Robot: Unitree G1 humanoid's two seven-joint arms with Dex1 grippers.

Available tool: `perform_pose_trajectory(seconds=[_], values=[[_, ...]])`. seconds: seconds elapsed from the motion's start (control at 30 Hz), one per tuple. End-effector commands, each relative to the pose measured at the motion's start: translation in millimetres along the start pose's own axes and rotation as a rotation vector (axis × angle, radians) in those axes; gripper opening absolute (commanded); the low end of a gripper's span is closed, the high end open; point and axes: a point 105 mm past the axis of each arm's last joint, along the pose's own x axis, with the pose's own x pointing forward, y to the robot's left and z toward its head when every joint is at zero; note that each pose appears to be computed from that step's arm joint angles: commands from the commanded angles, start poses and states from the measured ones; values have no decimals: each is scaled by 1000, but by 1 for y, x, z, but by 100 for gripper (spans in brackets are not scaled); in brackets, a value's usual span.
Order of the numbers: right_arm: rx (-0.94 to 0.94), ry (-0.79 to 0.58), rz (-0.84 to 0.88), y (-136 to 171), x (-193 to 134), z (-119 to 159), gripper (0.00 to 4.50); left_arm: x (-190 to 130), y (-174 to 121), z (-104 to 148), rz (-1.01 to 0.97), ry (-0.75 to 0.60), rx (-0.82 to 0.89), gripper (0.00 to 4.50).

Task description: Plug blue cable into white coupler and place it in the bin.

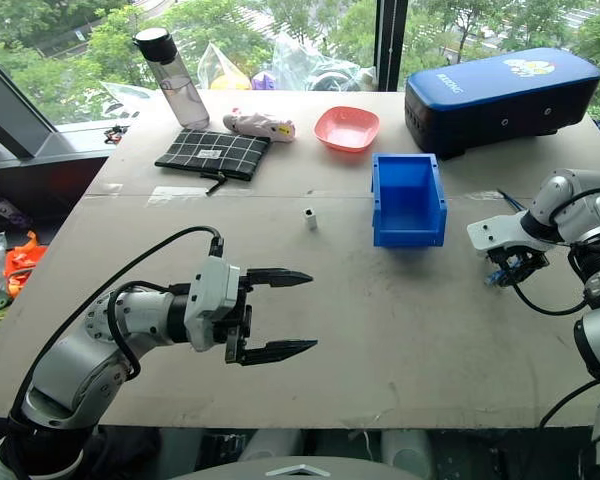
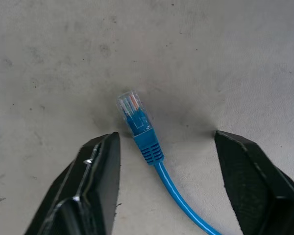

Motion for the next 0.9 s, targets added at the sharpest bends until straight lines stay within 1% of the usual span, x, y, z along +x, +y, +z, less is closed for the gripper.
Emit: perform_pose_trajectory(seconds=[0.03,0.1,0.13,0.2,0.3,0.4,0.47,0.57,0.63,0.77,0.83,0.9], values=[[0,24,36,4,1,-6,128,-1,-3,13,-8,-30,47,450],[3,20,43,6,1,-7,37,-1,-2,14,-4,-31,43,450],[3,8,49,7,1,-6,3,-1,-2,14,-1,-31,40,450],[-1,-17,49,8,0,-3,3,-1,-1,14,4,-30,35,450],[-25,-88,14,9,-3,13,3,-3,6,12,51,-42,-1,450],[-50,-162,19,27,-7,43,3,-9,14,2,118,-31,-39,450],[-32,-207,41,43,-7,68,3,-15,18,-8,159,-5,-58,450],[-13,-242,51,61,0,105,3,-19,23,-20,217,46,-15,450],[-15,-259,48,66,8,129,3,-19,21,-25,218,61,-7,450],[2,-306,7,56,18,174,3,-22,18,-36,205,136,-6,450],[10,-311,-26,47,20,188,3,-23,17,-37,194,147,-18,450],[16,-309,-39,41,23,195,3,-23,17,-36,189,151,-28,450]])
